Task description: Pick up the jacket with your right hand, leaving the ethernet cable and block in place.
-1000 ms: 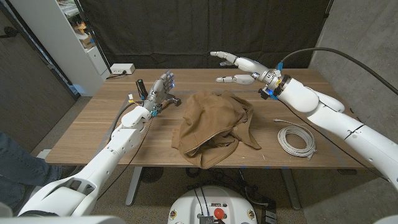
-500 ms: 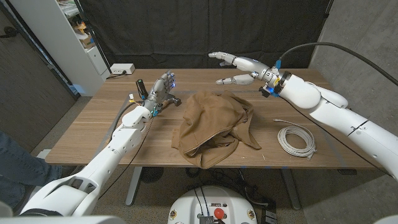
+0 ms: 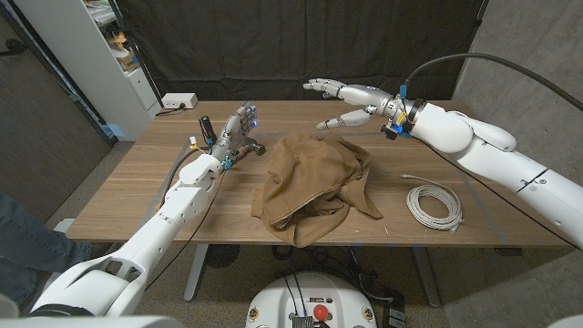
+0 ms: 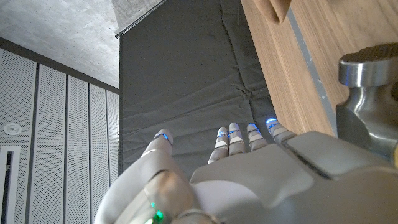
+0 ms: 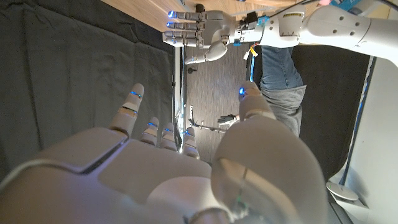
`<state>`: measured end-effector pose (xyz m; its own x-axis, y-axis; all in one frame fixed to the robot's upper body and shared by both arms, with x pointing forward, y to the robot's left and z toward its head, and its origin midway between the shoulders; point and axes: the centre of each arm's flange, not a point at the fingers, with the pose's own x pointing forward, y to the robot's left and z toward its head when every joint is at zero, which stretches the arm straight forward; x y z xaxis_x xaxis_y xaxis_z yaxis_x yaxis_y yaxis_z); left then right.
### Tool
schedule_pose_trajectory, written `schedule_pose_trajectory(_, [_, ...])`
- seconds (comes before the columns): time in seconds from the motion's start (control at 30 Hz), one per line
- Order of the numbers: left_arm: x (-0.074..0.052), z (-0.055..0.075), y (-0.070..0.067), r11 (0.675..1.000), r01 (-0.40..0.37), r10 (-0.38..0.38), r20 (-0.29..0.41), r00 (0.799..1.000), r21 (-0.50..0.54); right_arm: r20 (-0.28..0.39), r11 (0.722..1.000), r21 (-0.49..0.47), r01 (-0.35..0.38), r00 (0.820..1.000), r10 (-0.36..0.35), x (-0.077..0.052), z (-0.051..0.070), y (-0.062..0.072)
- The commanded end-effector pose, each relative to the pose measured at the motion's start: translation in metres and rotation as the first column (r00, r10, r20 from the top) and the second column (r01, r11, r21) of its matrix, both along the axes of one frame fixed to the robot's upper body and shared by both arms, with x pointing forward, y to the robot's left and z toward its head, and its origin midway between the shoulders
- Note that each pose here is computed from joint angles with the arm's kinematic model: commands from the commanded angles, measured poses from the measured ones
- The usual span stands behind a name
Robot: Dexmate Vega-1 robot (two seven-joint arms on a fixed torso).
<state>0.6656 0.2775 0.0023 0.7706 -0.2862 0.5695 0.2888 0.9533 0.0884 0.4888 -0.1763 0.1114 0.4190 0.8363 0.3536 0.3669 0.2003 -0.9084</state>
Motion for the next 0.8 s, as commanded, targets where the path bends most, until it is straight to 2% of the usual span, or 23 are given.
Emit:
schedule_pose_trajectory(0.03, [0.002, 0.0, -0.001, 1.0, 0.001, -0.001, -0.007, 1.0, 0.006, 0.009, 0.995, -0.077, 0.056, 0.998, -0.056, -0.001, 0.004, 0.006])
schedule_pose_trajectory(0.4, [0.003, 0.002, -0.002, 1.0, 0.0, 0.0, -0.01, 1.0, 0.011, 0.024, 0.987, -0.133, 0.093, 0.996, -0.09, -0.001, 0.008, 0.012])
schedule_pose_trajectory(0.8, [0.003, 0.001, -0.003, 1.0, -0.004, 0.004, -0.009, 1.0, 0.006, 0.043, 0.976, -0.195, 0.097, 0.995, -0.091, -0.005, 0.013, 0.023])
